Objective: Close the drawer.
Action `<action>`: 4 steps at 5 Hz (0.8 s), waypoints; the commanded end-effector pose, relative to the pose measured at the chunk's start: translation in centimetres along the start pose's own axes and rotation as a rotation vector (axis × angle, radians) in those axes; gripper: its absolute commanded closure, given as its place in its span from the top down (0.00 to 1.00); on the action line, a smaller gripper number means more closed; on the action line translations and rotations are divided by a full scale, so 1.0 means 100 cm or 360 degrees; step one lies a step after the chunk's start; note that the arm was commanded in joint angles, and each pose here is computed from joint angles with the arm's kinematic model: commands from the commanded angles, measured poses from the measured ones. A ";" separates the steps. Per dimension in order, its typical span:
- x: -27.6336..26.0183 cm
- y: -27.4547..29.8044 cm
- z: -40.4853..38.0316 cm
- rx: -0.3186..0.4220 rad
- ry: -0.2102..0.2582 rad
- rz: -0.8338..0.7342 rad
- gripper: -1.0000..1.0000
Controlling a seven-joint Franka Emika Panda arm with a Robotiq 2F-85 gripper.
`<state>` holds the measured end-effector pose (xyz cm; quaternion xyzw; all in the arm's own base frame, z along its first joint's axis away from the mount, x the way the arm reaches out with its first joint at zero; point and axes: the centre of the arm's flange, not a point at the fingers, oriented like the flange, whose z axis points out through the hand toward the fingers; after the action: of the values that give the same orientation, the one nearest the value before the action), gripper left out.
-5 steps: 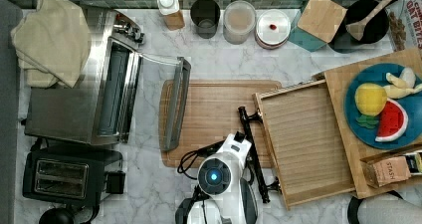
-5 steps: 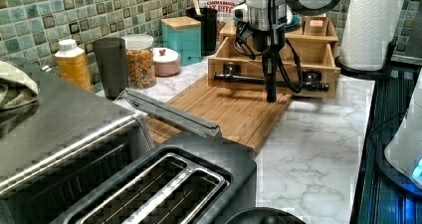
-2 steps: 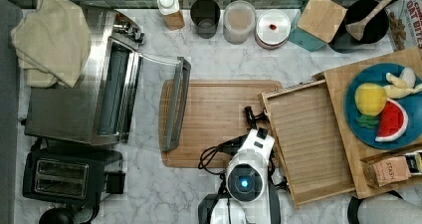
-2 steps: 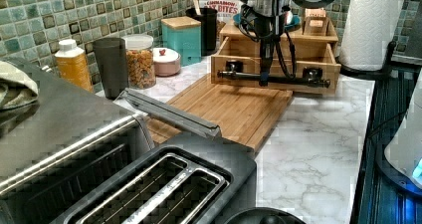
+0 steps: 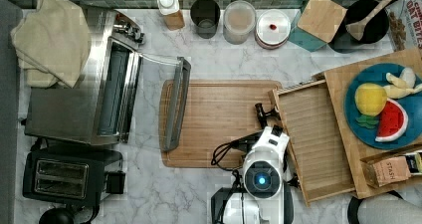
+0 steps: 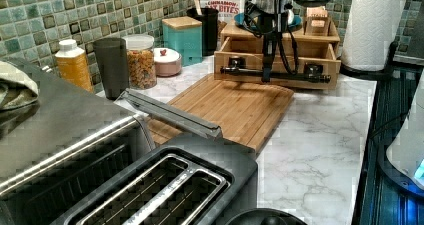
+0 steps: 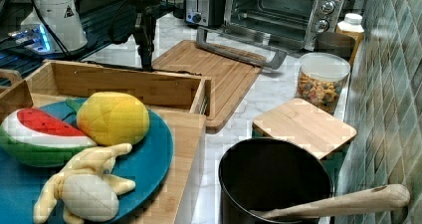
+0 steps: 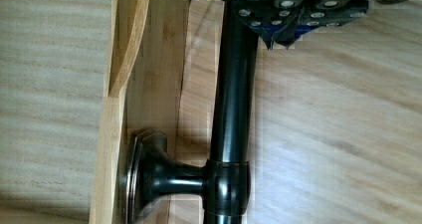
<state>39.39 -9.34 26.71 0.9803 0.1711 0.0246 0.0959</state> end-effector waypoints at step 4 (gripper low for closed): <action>-0.082 0.259 0.015 -0.0306 -0.0066 0.0252 0.00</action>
<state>44.31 -23.47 26.31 0.9756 0.1743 0.0072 0.1334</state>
